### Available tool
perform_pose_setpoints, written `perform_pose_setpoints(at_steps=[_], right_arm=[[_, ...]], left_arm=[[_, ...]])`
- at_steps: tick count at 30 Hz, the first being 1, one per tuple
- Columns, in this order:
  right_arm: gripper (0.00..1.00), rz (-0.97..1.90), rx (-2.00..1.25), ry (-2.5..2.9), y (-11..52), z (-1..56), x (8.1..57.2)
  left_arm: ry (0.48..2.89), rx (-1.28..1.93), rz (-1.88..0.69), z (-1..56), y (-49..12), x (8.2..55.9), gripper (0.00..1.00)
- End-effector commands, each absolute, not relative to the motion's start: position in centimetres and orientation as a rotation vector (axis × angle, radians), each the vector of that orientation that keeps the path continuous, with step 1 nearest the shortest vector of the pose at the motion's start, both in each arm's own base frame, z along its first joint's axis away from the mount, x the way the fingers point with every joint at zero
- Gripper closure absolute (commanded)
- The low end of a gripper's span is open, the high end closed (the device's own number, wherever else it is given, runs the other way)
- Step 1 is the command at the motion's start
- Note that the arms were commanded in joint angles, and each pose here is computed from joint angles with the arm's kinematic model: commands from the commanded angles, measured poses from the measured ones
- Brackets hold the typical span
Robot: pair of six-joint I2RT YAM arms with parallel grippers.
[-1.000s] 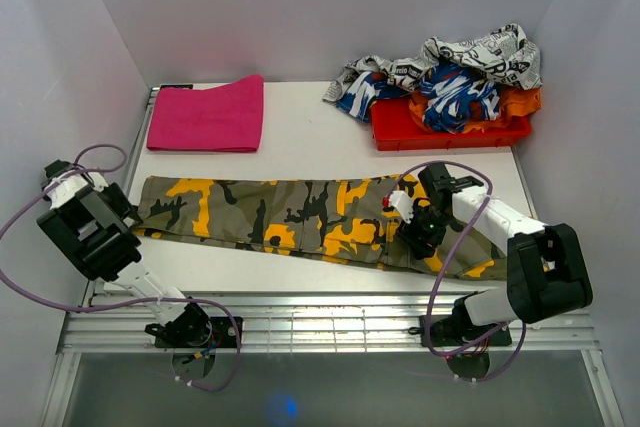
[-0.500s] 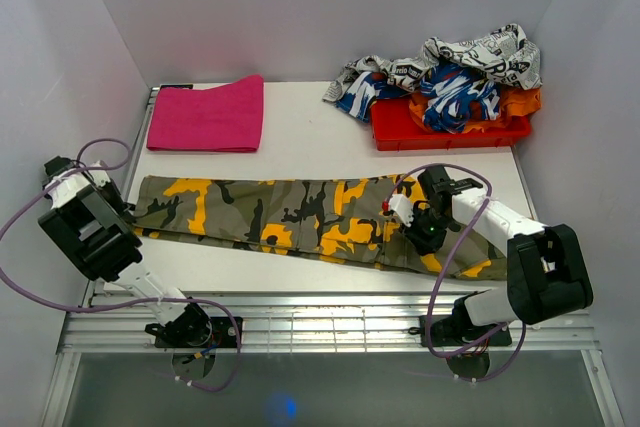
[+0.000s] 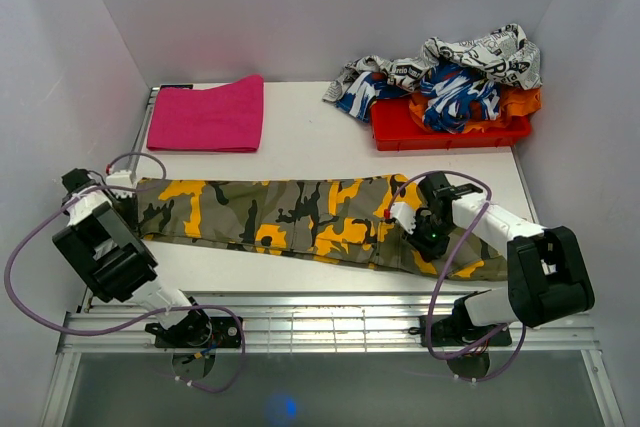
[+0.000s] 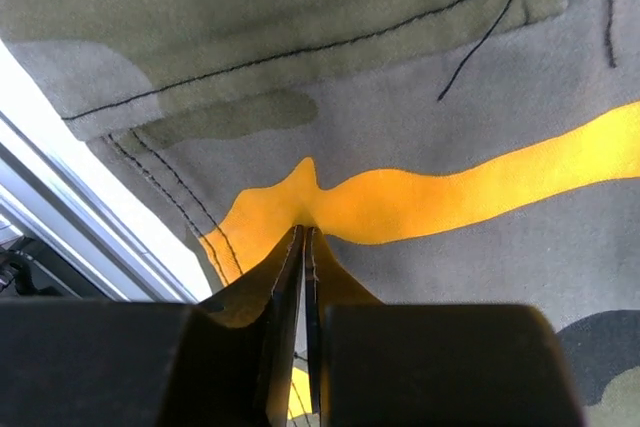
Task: Fold and stack the trousers
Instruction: Fold the trousers
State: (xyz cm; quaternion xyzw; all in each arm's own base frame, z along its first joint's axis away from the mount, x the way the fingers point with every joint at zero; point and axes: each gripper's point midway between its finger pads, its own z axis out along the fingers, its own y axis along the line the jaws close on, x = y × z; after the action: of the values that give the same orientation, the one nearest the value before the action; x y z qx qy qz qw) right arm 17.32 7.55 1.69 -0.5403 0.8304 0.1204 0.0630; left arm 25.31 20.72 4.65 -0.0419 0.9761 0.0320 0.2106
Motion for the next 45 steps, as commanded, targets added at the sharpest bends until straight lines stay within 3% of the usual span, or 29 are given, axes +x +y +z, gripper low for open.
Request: perform_pose_setpoints(at_steps=[1, 4, 5, 6, 9, 13, 15, 20, 25, 29, 40, 45], right_arm=[[0.90, 0.361, -1.665, 2.486, 7.5, 2.7, 17.0], [0.81, 0.410, -1.650, 2.408, 8.8, 5.2, 17.9], [0.74, 0.444, -1.639, 2.378, 9.4, 5.9, 18.1], [0.69, 0.443, -1.623, 2.324, 10.1, 7.4, 19.0], [0.60, 0.483, -1.592, 2.255, 11.4, 9.5, 19.8], [0.58, 0.560, -1.548, 2.237, 13.3, 10.5, 19.9], [0.52, 0.592, -1.539, 2.225, 13.9, 10.2, 20.1], [0.42, 0.644, -1.594, 2.274, 14.3, 6.7, 18.8], [0.48, 0.519, -1.669, 2.420, 11.9, 1.7, 18.0], [0.54, 0.355, -1.752, 2.468, 8.7, -0.5, 16.6], [0.56, 0.330, -1.751, 2.502, 7.6, -0.1, 15.0], [0.59, 0.298, -1.769, 2.513, 6.9, -0.1, 14.5]], left_arm=[[2.781, 0.026, 0.173, 3.7, 21.1, 23.6, 0.57], [2.822, 0.039, 0.188, 3.3, 21.5, 22.9, 0.40], [2.791, 0.055, 0.194, 4.2, 21.8, 23.6, 0.31], [2.771, 0.067, 0.170, 4.9, 21.5, 23.9, 0.17], [2.623, 0.180, 0.046, 8.7, 19.4, 26.2, 0.11], [2.500, 0.182, -0.087, 12.2, 17.2, 27.8, 0.11], [2.479, 0.085, -0.145, 12.8, 16.8, 28.5, 0.11], [2.544, -0.195, -0.202, 10.9, 17.8, 29.2, 0.14], [2.586, -0.311, -0.113, 9.7, 19.2, 28.6, 0.14], [2.625, -0.332, -0.036, 8.5, 20.1, 27.7, 0.21], [2.653, -0.367, -0.039, 6.1, 19.6, 26.9, 0.39], [2.653, -0.385, -0.015, 5.4, 20.4, 27.3, 0.42]])
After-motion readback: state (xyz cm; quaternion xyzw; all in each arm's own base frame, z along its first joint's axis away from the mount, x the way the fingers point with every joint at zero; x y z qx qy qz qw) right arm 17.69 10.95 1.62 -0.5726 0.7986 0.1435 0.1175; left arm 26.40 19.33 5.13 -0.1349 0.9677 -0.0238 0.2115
